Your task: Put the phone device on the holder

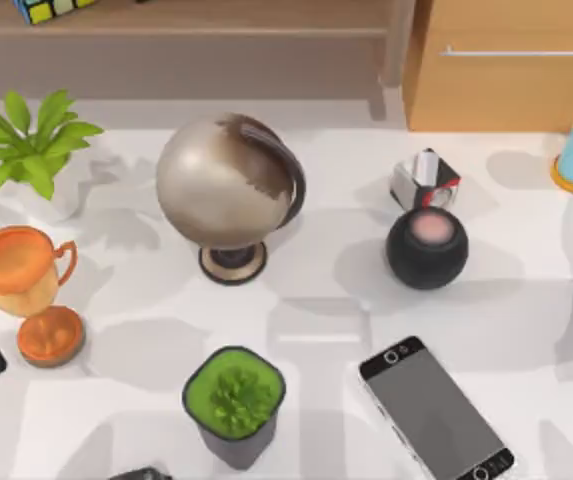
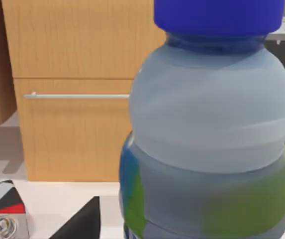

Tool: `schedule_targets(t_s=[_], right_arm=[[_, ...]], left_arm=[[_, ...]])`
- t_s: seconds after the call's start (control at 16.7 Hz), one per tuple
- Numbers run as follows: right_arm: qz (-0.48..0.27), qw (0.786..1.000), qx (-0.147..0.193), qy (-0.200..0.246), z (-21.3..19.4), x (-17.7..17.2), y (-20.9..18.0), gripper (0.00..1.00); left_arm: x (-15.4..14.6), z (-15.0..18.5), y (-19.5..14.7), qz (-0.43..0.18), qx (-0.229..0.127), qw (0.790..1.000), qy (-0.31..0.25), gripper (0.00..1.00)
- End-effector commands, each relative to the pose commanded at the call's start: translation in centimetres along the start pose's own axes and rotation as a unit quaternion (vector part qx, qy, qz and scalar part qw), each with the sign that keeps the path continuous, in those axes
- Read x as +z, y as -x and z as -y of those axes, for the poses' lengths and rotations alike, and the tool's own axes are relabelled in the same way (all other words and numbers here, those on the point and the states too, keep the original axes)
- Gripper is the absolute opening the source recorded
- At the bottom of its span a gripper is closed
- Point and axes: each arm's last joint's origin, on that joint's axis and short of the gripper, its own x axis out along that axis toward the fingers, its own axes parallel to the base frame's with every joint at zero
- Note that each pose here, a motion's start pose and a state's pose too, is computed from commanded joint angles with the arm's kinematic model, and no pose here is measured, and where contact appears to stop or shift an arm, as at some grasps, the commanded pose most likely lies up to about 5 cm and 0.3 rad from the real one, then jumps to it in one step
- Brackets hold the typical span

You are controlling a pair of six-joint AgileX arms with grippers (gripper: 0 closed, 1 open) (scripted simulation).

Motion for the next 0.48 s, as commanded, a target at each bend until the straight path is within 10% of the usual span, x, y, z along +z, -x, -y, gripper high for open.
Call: schedule_targets(t_s=[0.48], right_arm=[[-0.088, 0.991, 0.097, -0.03, -2.3, 3.6, -0.4, 1.0]], left_arm=[[0.0, 0.0, 0.0, 0.0, 0.0, 1.0, 0.0, 1.0]])
